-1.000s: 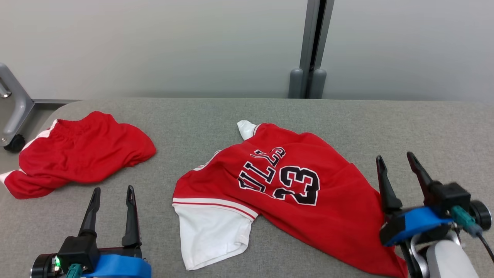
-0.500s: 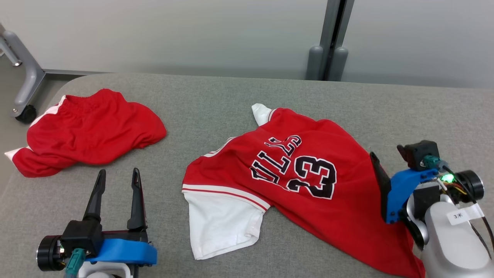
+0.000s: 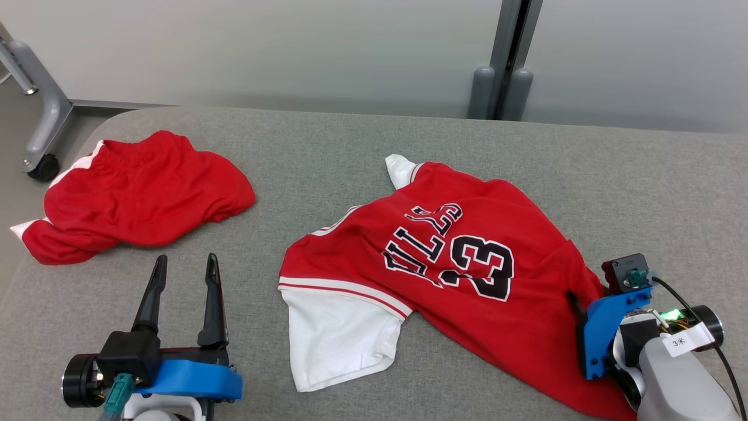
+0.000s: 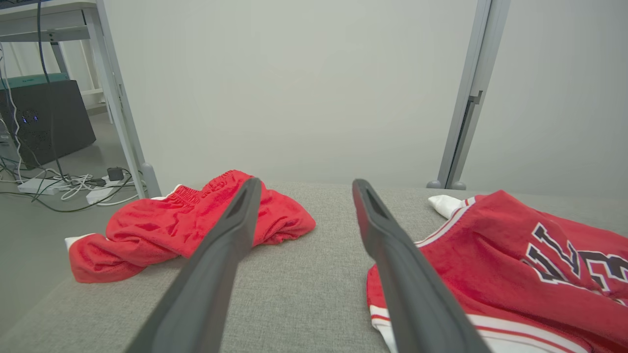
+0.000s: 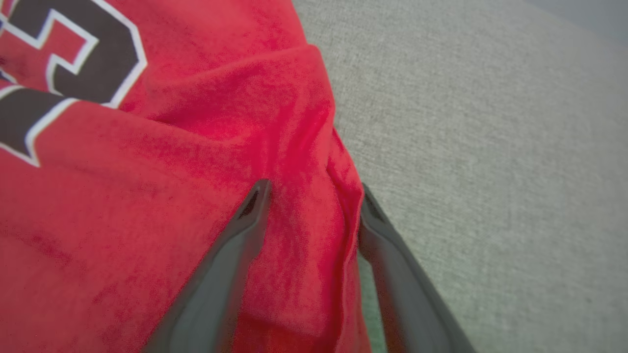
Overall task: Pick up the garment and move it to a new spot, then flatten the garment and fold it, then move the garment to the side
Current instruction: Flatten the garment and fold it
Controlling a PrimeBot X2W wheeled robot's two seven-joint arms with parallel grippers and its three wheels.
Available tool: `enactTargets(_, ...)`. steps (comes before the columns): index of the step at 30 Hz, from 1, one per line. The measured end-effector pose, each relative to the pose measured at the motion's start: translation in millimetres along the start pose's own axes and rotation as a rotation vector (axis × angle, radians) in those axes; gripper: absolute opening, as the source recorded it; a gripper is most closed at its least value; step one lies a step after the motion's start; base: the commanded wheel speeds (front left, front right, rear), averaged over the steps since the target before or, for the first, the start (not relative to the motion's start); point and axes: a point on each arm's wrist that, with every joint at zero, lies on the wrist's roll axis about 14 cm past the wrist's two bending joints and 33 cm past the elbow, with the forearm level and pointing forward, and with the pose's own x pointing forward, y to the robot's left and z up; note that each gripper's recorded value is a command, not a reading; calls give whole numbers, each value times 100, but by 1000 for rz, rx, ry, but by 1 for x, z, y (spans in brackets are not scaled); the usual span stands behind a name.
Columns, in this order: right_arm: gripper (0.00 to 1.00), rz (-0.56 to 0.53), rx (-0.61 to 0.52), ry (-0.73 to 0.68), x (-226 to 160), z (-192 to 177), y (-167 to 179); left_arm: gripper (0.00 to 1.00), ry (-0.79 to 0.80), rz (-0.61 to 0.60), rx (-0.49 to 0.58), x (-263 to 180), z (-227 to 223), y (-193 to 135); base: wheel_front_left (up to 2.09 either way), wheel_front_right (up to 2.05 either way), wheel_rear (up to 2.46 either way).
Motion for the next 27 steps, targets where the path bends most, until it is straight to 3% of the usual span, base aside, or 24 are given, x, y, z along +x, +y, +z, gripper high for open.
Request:
enactTargets(5,0,2,-1,-64,3,18,-2,100,1,-2,0,1,0,-1,0,0,0)
enactTargets(11,0,-71,-11,-245,4,87,-36,100,-2,6,1,1,1,3,0,0,0)
enactTargets(16,0,-99,-14,-289,5,109,-46,100,-5,16,4,-2,2,6,0,0,0)
enactTargets(17,6,-97,-13,-275,7,106,-45,100,-4,15,3,-2,2,6,0,0,0)
enactTargets(18,88,-94,-15,-260,9,103,-43,100,-3,17,3,-2,2,7,0,0,0)
enactTargets(19,100,-89,-10,-251,10,99,-40,100,-2,18,3,-3,1,7,0,0,0)
enactTargets(27,100,-123,36,-424,-6,119,-51,100,-4,14,2,-4,2,6,0,0,0)
